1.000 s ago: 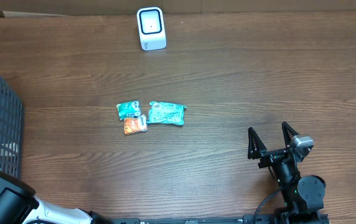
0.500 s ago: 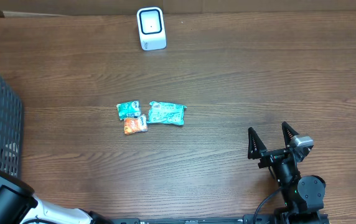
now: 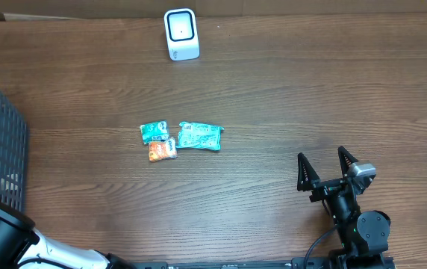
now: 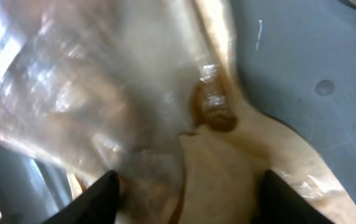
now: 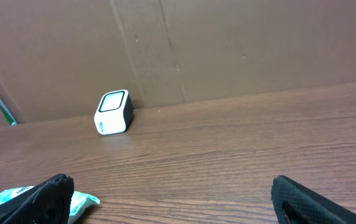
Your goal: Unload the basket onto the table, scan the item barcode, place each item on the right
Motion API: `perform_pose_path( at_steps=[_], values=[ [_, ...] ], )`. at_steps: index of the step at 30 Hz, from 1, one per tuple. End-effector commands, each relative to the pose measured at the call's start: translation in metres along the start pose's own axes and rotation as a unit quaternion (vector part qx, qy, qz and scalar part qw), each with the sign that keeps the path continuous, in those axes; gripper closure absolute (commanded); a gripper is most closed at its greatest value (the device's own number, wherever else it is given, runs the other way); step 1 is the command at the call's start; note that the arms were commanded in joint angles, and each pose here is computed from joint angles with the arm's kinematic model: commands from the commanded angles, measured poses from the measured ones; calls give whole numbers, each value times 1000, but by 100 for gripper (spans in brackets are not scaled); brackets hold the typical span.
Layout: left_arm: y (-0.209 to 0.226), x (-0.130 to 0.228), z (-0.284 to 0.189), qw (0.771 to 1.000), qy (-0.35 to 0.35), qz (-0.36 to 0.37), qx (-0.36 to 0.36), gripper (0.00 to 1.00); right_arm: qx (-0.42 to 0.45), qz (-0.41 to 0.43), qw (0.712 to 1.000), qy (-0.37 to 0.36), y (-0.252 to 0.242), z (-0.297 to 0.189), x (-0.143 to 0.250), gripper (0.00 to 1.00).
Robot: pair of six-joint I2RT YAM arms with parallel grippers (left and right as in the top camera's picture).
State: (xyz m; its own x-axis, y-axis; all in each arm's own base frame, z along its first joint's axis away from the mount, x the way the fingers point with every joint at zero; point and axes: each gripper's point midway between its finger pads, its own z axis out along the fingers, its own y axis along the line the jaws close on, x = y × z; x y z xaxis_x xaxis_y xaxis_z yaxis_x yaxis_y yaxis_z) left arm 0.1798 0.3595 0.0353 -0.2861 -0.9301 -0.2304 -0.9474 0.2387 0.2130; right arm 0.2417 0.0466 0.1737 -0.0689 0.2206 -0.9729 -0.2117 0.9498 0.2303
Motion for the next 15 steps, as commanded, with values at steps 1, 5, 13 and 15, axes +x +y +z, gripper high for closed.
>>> perform_pose_path(
  at_steps=[1, 5, 13, 15],
  values=[
    [2, 44, 42, 996, 84, 17, -17, 59, -3, -1, 1000, -1, 1, 0, 2, 0],
    [0, 45, 40, 996, 90, 17, -11, 73, -3, -1, 1000, -1, 1, 0, 2, 0],
    [2, 37, 22, 995, 100, 18, -12, 82, -3, -1, 1000, -1, 1, 0, 2, 0],
    [3, 32, 13, 994, 103, 18, -11, 86, -3, -1, 1000, -1, 1, 0, 2, 0]
  ],
)
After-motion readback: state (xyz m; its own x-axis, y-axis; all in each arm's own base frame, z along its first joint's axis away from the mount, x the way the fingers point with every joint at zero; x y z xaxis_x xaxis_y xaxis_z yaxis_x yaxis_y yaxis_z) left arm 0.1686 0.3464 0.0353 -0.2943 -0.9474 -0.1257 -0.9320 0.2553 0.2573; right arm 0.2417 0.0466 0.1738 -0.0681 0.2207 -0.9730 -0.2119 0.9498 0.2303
